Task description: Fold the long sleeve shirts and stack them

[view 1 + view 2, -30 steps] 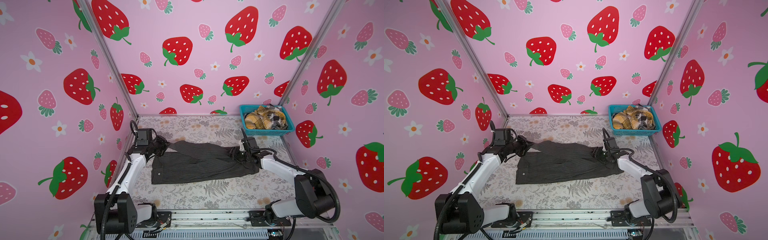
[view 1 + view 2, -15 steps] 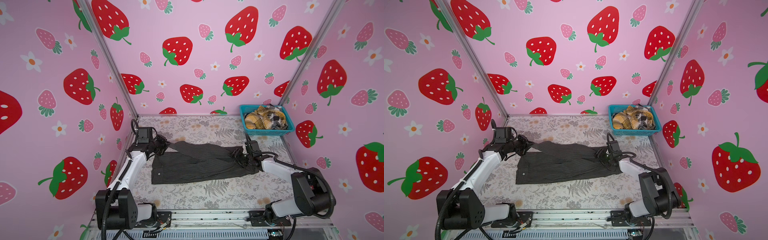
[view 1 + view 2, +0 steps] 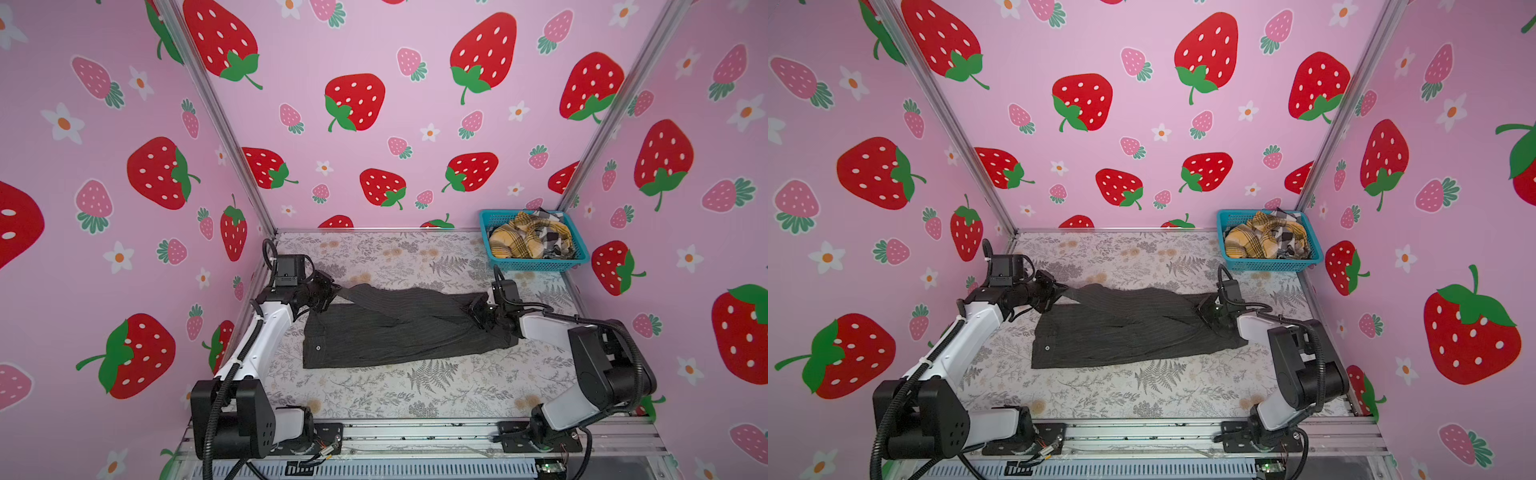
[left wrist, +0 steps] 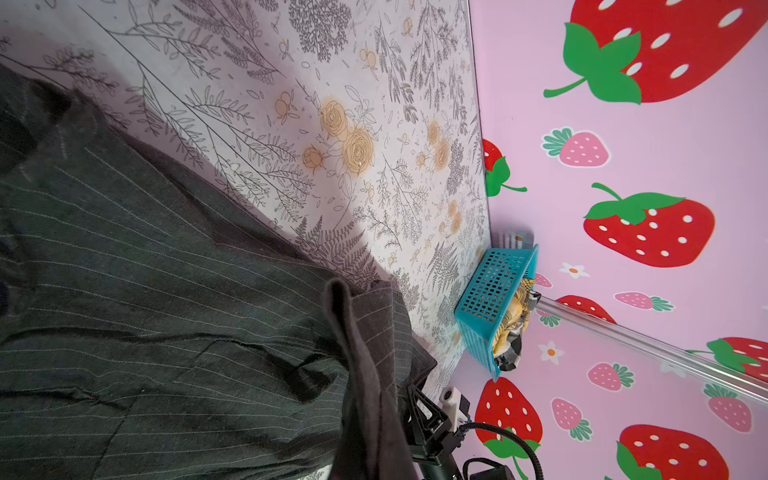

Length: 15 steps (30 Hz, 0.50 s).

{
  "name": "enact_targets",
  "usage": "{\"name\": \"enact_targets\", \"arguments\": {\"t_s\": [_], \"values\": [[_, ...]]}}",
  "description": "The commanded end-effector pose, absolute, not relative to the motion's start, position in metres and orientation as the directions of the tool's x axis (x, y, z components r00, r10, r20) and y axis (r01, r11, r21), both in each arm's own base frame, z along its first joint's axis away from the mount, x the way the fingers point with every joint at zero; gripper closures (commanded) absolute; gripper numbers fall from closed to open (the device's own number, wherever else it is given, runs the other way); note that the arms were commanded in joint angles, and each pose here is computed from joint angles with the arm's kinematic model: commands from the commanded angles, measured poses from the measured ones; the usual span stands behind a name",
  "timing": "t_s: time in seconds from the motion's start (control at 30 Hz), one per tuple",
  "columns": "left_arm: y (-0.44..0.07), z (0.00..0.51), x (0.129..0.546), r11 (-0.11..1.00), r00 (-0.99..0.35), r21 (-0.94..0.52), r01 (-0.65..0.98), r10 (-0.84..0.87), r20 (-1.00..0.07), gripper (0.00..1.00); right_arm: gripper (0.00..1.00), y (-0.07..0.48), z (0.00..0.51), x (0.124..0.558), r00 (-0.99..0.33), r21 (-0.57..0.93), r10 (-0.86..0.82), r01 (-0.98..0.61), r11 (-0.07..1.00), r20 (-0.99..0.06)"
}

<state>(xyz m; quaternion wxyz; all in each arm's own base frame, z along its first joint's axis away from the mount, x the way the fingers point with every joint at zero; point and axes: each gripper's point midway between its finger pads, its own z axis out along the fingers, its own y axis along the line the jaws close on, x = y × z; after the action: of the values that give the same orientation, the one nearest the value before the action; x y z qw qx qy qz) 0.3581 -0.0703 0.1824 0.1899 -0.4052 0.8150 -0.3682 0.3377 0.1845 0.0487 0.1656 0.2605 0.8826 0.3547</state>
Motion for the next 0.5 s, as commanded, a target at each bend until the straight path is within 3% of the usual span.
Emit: {"name": "enact_targets", "arguments": {"t_s": [0.0, 0.13, 0.33, 0.47], "values": [[-0.068, 0.192, 0.364, 0.412, -0.603, -0.759, -0.505, -0.797, -0.032, 1.00, 0.86, 0.188, 0.063, 0.353, -0.794, 0.753, 0.597, 0.324, 0.573, -0.113], [-0.064, 0.198, 0.377, 0.432, -0.599, -0.743, -0.511, -0.799, -0.053, 1.00, 1.00, 0.191, 0.083, 0.362, -0.798, 0.776, 0.586, 0.279, 0.566, -0.140], [-0.053, 0.236, 0.407, 0.492, -0.611, -0.728, -0.478, -0.781, -0.127, 1.00, 1.00, 0.180, 0.102, 0.368, -0.795, 0.806, 0.587, 0.243, 0.540, -0.153], [-0.037, 0.211, 0.395, 0.511, -0.619, -0.687, -0.516, -0.777, -0.113, 1.00, 1.00, 0.178, 0.101, 0.359, -0.814, 0.804, 0.560, 0.229, 0.549, -0.151]]}}
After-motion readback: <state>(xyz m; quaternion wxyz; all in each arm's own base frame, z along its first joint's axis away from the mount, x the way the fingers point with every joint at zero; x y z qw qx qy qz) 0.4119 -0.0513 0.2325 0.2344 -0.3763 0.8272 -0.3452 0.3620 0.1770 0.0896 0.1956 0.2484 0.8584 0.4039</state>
